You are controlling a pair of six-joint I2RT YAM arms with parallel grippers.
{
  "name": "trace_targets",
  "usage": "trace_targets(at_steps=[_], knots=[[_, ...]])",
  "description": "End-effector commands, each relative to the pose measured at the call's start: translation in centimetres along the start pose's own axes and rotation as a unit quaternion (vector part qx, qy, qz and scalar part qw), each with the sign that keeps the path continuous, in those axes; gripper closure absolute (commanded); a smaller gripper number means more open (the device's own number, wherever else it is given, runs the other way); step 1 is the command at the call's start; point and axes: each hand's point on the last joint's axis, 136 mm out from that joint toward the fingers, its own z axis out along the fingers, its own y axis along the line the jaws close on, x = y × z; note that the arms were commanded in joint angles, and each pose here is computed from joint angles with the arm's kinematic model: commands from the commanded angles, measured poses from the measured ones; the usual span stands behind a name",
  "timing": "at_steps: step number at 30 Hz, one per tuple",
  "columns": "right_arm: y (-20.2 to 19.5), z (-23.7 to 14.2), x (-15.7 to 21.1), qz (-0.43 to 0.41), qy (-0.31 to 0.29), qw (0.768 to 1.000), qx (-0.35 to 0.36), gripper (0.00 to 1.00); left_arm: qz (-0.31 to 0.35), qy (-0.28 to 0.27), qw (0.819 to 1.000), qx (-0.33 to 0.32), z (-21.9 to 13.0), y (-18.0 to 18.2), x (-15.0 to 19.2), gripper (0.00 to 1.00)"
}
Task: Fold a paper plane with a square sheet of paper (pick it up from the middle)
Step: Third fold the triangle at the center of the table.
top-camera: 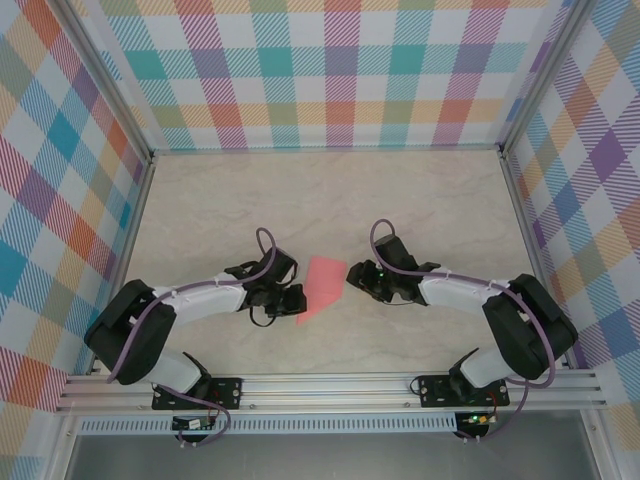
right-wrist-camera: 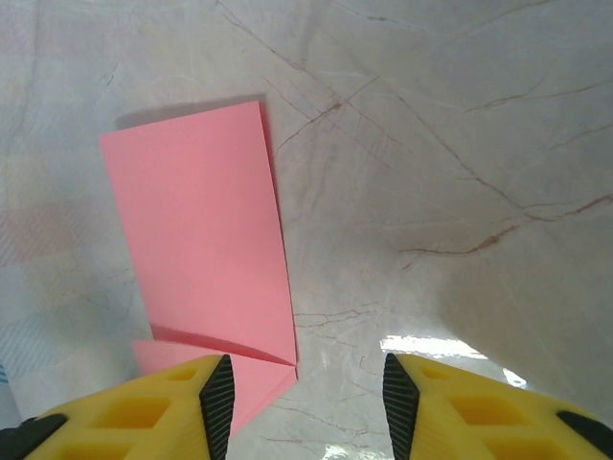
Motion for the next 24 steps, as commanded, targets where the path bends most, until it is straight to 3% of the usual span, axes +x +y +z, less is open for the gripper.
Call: trace_targets(at_steps=[1, 15, 24], knots=[[0.9, 0.0, 0.4, -0.002, 0.017, 1.000, -0.015, 0.51, 0.017, -0.028, 0.999, -0.002, -2.0, -1.2, -1.5, 0.87], [2.4, 1.6, 1.2, -0.010, 0.060, 0.998, -0.033, 0.47, 0.034, -0.020, 0.999, -0.024, -0.4, -1.9, -3.5, 0.85], [2.6, 2.3, 1.8, -0.003, 0.069, 0.997, -0.036, 0.46, 0.021, 0.006, 0.995, -0.096, 1.7, 1.0, -3.3, 0.89]])
